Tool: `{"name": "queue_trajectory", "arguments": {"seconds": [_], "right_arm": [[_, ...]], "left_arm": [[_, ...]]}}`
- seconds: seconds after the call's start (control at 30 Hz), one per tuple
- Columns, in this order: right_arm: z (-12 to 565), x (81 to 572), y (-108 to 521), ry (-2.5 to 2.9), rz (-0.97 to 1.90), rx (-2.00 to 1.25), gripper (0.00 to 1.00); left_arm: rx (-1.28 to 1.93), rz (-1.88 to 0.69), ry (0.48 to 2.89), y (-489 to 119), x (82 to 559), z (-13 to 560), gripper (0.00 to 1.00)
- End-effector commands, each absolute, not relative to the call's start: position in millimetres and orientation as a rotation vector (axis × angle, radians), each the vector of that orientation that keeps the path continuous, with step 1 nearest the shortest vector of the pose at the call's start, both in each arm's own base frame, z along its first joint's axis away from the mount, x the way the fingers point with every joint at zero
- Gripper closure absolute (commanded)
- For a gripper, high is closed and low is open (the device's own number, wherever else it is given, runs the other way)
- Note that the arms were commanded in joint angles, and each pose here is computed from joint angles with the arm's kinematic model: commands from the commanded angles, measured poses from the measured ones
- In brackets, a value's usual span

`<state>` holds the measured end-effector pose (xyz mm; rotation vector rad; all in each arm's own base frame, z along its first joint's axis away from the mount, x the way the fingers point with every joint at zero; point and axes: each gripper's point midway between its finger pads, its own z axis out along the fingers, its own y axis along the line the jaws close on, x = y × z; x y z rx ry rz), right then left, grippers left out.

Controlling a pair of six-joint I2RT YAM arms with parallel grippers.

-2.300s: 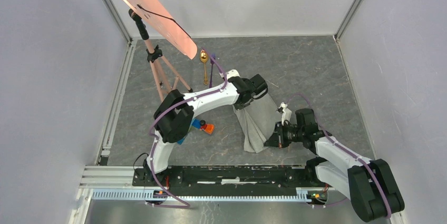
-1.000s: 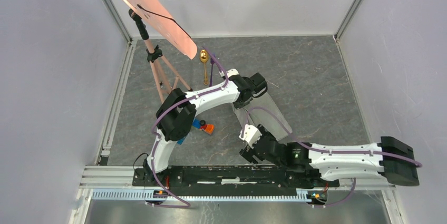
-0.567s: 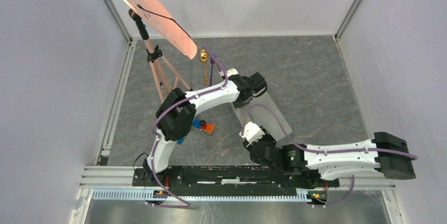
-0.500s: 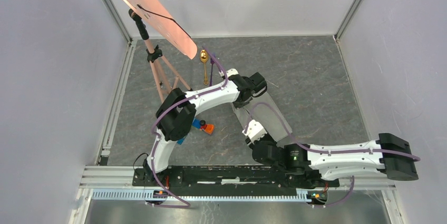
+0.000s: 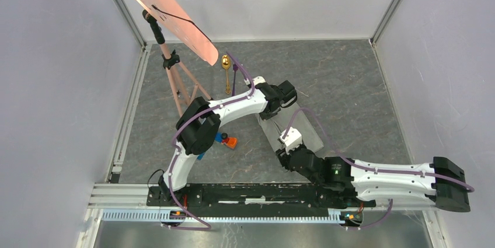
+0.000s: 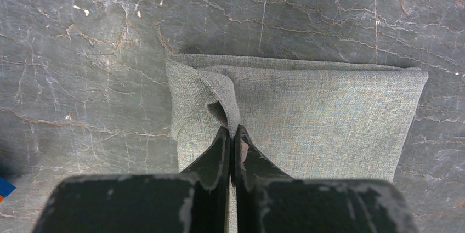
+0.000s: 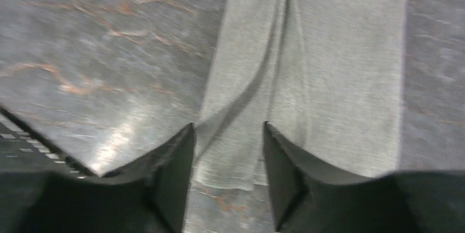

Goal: Fold the napkin into a case and place the utensils inside
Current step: Fold the lower triangle-folded napkin at the center of the board.

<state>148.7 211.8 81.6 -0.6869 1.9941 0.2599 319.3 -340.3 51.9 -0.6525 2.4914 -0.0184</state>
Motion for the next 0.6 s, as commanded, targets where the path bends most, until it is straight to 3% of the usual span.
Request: {"name": "queue_trajectory", "arguments": {"seconds": [0.0, 0.07, 0.2, 0.37, 0.57], "right_arm": [[106, 131, 255, 1.934, 0.547, -0.736, 0.33], [94, 130, 254, 1.952, 0.510, -0.757, 0.27], [74, 140, 237, 2.025, 0.304, -0.733, 0.27], [71, 151, 220, 2.054, 0.164, -0.656, 0.53], [75, 148, 223, 2.048, 0.232, -0.623, 0.70]], "left_arm": [[-0.645, -0.039, 2.445, -343, 332, 65, 0.98], [-0.644, -0.043, 2.446, -345, 332, 65, 0.98], [-0.643, -0.043, 2.444, -344, 333, 66, 0.98], [-0.640, -0.037, 2.444, -343, 333, 65, 0.98], [-0.637, -0.033, 2.448, -343, 333, 63, 0.98]]}}
